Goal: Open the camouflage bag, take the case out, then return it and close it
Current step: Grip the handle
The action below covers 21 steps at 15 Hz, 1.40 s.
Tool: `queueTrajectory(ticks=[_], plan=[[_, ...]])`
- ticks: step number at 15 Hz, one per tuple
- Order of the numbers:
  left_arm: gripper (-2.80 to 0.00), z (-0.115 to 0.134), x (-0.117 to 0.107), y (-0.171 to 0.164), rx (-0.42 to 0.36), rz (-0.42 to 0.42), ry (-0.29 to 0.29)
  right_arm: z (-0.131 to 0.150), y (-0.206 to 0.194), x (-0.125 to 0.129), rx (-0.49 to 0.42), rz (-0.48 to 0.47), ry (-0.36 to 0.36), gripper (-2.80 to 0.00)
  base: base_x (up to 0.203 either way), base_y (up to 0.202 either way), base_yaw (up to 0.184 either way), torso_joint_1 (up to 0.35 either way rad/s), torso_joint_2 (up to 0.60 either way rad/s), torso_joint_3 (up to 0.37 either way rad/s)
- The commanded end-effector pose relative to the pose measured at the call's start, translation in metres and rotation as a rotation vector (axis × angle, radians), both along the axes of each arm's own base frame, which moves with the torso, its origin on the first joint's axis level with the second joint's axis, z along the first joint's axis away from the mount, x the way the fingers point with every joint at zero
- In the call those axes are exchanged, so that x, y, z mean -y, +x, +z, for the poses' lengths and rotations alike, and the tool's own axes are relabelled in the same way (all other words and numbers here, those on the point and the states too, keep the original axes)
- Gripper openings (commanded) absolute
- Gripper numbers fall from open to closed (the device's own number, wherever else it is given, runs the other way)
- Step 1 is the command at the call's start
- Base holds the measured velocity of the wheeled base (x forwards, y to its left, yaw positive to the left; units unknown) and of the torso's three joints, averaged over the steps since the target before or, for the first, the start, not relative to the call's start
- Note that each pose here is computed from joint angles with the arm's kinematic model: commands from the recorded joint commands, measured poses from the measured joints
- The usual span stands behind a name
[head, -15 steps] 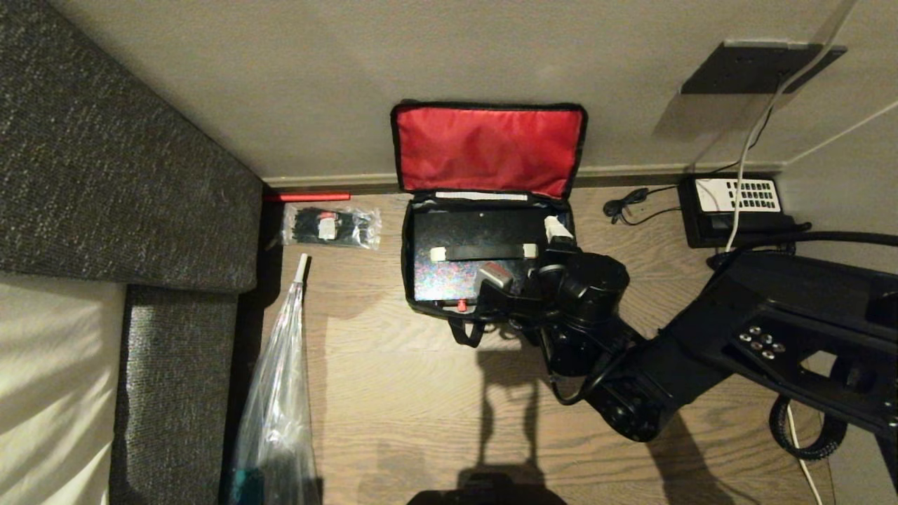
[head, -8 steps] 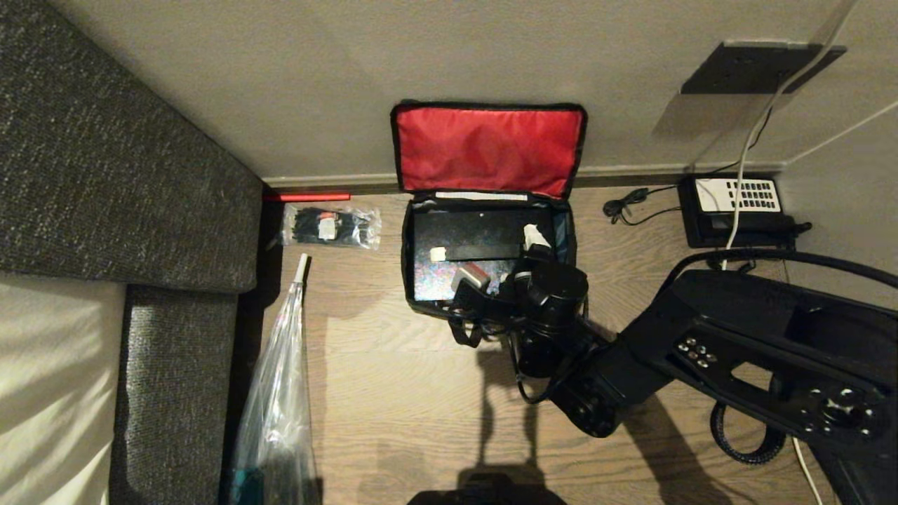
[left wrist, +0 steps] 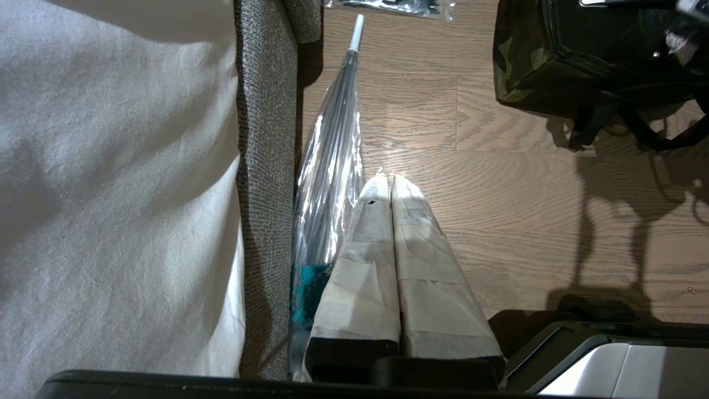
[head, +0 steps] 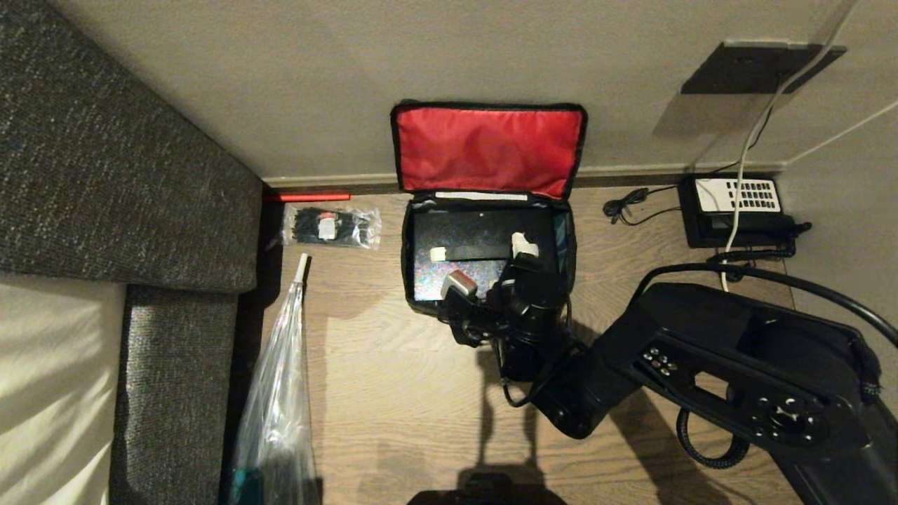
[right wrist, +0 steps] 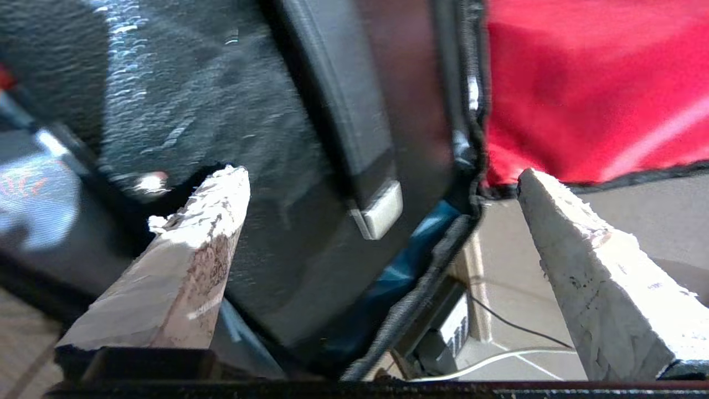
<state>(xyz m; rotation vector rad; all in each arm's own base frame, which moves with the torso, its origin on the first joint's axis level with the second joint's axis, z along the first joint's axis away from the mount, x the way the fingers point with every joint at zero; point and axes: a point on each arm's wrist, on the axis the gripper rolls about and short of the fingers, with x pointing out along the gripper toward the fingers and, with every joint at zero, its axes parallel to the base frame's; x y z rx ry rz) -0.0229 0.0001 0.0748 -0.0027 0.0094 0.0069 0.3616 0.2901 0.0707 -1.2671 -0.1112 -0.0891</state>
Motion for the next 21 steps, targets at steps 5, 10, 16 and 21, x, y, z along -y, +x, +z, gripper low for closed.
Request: queueTrajectory(ticks=[5,10,16,21], plan=[[-2.80,0.000,0.000,0.000,0.000,0.001,0.000,-0.014,0.006,-0.008,0.022,0.008,-0.028,0.00,0.000,0.000,0.000,0.000,0.00,0.000],[-2.80,0.000,0.000,0.000,0.000,0.001,0.000,-0.013,0.015,-0.005,0.101,0.015,-0.056,0.00,0.000,0.000,0.000,0.000,0.00,0.000],[-2.80,0.000,0.000,0.000,0.000,0.001,0.000,-0.012,0.046,-0.001,0.152,-0.044,-0.067,0.00,0.000,0.000,0.000,0.000,0.00,0.000],[-2.80,-0.001,0.000,0.000,0.001,0.001,0.000,-0.025,0.070,-0.005,0.114,-0.161,-0.096,0.00,0.000,0.000,0.000,0.000,0.00,0.000]])
